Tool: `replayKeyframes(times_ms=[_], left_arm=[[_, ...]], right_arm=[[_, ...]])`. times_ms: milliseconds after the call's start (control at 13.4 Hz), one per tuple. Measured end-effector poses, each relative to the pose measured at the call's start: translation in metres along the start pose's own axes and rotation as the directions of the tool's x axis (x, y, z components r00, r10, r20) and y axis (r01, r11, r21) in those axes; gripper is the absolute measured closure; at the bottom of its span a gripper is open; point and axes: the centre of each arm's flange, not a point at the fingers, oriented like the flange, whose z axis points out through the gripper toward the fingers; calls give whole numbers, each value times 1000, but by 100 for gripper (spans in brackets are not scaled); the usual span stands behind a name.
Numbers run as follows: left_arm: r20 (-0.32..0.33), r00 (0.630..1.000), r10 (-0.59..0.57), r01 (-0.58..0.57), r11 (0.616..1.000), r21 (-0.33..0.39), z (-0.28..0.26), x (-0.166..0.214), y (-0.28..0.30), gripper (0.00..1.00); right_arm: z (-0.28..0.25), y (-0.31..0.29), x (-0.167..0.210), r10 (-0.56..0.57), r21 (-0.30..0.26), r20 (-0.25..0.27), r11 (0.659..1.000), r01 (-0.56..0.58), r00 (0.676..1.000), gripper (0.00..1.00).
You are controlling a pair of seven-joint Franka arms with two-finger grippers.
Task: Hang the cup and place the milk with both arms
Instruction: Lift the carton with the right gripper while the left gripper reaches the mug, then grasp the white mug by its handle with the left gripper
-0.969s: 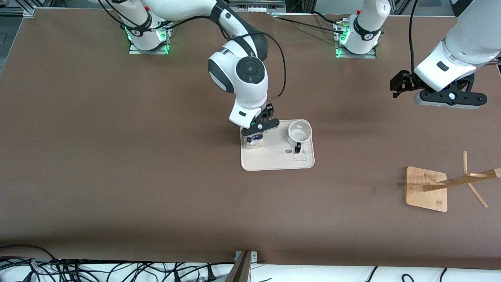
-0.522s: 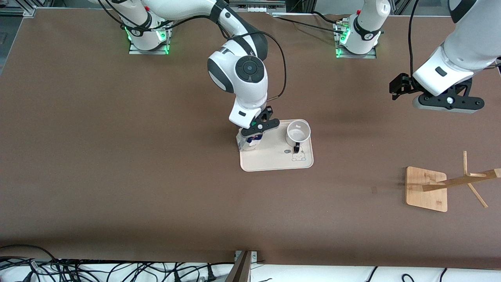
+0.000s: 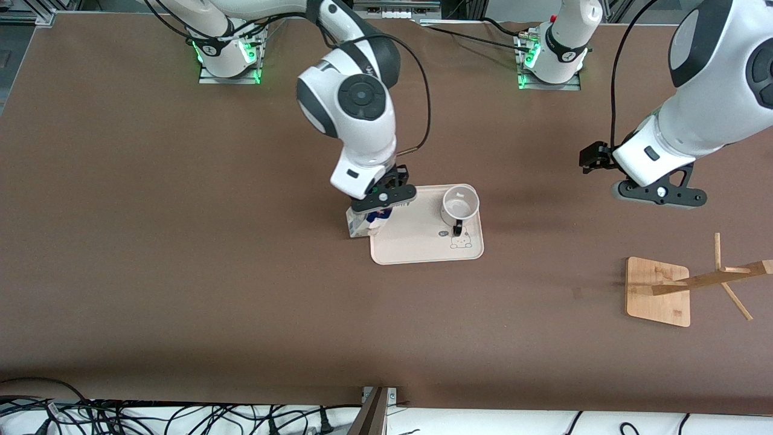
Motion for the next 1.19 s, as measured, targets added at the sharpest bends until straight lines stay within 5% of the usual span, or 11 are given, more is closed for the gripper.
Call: replayKeyframes(times_ms=[373,671,894,1193], left_arm=[[-7,997,-75,74,991,-111,56,46,22,0],[-25,984,-175,171,978,-116,96,60,131,0],[-77,983,-167,164,985,-49,156,65,218,0],[-52,977,-206,208,977,37,216,50,271,0]], right_arm=[[-30,178,38,-1,119,60,993,-6,998,79],[-4,315,30,3,152,118,988,-21,993,78],[23,377,5,11,202,163,978,-44,987,74],[39,428,-37,39,189,146,980,-66,989,74]])
